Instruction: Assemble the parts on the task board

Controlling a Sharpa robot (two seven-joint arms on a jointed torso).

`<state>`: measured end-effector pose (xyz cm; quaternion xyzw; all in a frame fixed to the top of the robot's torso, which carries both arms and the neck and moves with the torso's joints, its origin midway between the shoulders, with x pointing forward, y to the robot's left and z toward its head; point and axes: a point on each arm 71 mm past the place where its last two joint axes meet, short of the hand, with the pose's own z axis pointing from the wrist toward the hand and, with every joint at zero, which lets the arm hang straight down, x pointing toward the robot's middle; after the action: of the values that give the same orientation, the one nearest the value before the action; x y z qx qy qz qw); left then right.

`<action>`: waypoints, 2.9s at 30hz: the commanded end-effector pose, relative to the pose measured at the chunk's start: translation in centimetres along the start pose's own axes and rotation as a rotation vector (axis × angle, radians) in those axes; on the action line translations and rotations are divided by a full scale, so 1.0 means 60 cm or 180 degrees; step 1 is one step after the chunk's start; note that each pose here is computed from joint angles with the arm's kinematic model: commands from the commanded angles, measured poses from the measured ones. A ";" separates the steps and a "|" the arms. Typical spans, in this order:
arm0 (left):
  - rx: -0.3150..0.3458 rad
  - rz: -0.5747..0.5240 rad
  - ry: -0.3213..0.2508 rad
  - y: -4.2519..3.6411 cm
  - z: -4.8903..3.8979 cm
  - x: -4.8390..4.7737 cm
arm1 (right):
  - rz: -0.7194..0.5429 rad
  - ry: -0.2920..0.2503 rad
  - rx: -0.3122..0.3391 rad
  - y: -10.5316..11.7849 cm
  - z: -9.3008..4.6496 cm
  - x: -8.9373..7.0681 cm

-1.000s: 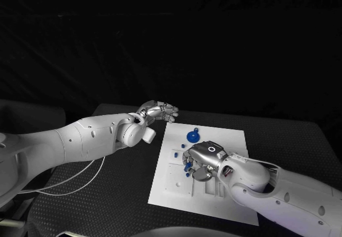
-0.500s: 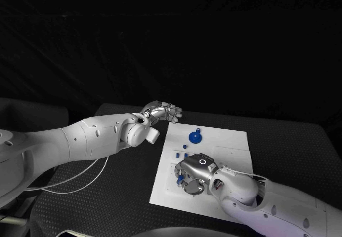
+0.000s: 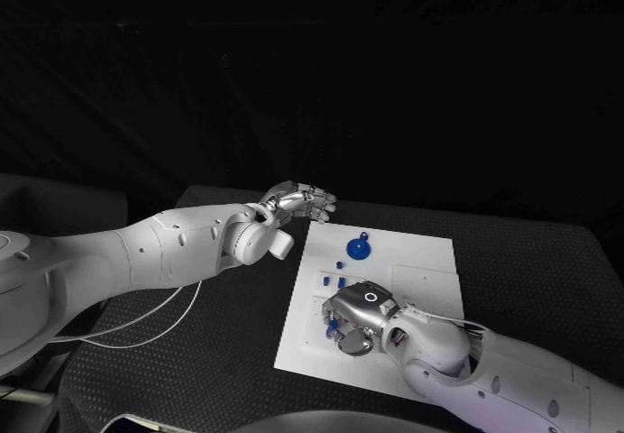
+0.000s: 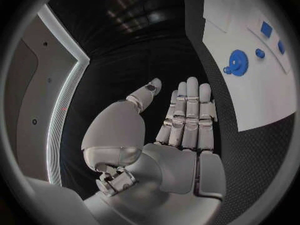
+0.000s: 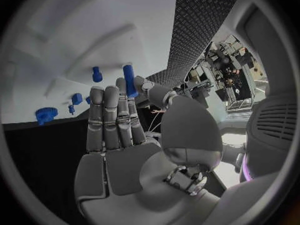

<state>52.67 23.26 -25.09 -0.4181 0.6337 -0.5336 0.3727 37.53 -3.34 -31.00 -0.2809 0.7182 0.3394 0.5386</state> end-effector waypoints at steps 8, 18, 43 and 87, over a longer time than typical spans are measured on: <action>0.0021 -0.0038 0.0051 -0.002 0.000 0.004 | -0.0094 0.0125 -0.0004 -0.001 0.001 0.012; 0.0021 -0.0041 0.0060 -0.002 0.000 0.006 | -0.0127 0.0221 -0.0023 0.003 0.000 0.026; 0.0022 -0.0047 0.0074 -0.002 0.003 0.009 | -0.0197 0.0280 -0.0042 0.012 0.007 0.035; 0.0006 -0.0043 0.0057 -0.001 0.000 0.002 | 0.0383 -0.0488 0.0029 -0.013 -0.035 -0.040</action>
<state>52.65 23.25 -25.12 -0.4184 0.6352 -0.5340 0.3692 37.34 -5.19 -29.08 -0.2385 0.6973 0.3665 0.5679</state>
